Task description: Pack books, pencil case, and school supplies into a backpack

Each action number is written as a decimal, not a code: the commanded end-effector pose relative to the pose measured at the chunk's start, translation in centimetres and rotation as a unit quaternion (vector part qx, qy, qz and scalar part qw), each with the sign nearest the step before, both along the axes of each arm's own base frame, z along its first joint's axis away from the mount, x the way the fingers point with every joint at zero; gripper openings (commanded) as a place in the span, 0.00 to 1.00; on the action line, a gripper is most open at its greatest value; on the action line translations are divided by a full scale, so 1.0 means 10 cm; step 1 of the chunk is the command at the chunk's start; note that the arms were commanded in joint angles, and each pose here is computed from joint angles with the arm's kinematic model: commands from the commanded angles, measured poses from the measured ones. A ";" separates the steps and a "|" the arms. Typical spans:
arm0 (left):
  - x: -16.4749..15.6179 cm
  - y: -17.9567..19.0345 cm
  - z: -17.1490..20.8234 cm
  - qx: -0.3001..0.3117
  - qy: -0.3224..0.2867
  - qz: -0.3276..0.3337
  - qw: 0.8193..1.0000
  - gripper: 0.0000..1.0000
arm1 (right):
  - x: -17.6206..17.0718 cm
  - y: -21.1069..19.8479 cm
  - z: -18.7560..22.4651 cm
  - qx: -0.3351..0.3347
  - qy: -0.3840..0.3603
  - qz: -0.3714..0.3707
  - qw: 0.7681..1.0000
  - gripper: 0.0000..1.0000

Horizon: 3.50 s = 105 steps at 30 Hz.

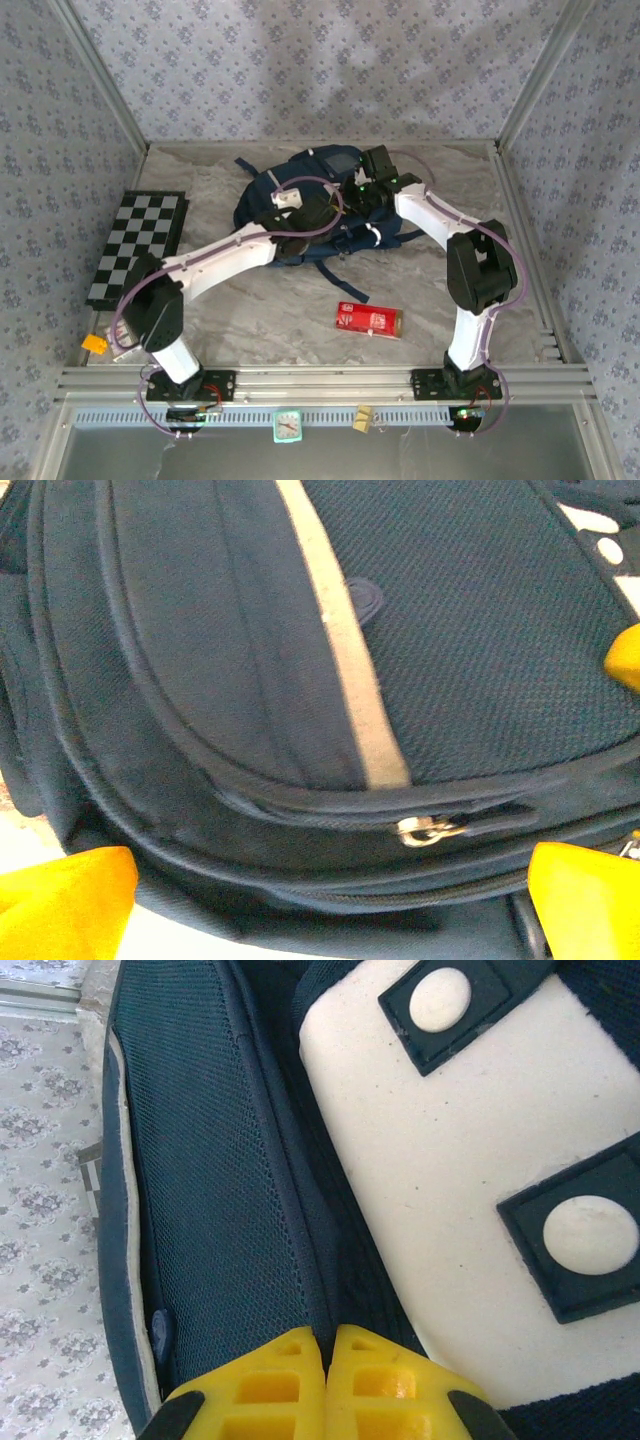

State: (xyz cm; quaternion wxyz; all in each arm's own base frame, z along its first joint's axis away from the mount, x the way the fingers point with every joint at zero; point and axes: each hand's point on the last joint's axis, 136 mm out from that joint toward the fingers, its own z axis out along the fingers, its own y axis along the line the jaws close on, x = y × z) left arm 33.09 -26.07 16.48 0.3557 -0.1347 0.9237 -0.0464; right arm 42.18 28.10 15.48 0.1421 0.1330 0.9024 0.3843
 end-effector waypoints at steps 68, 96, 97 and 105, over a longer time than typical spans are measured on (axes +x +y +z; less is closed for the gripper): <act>-0.25 0.47 -0.04 0.039 0.046 -0.137 0.989 0.00 | 0.41 -0.22 0.17 -0.010 -0.047 0.004 0.999 0.00; -0.25 -0.41 0.07 -0.064 0.027 -0.302 0.951 0.00 | -0.19 0.08 0.31 0.081 -0.011 0.017 0.996 0.57; -0.26 -0.40 0.07 -0.063 0.025 -0.303 0.951 0.00 | -0.20 0.14 0.29 0.076 -0.006 0.019 0.997 0.56; -0.23 -0.36 0.09 -0.049 0.018 -0.311 0.949 0.00 | -0.21 0.30 0.13 0.048 0.003 0.031 0.998 0.18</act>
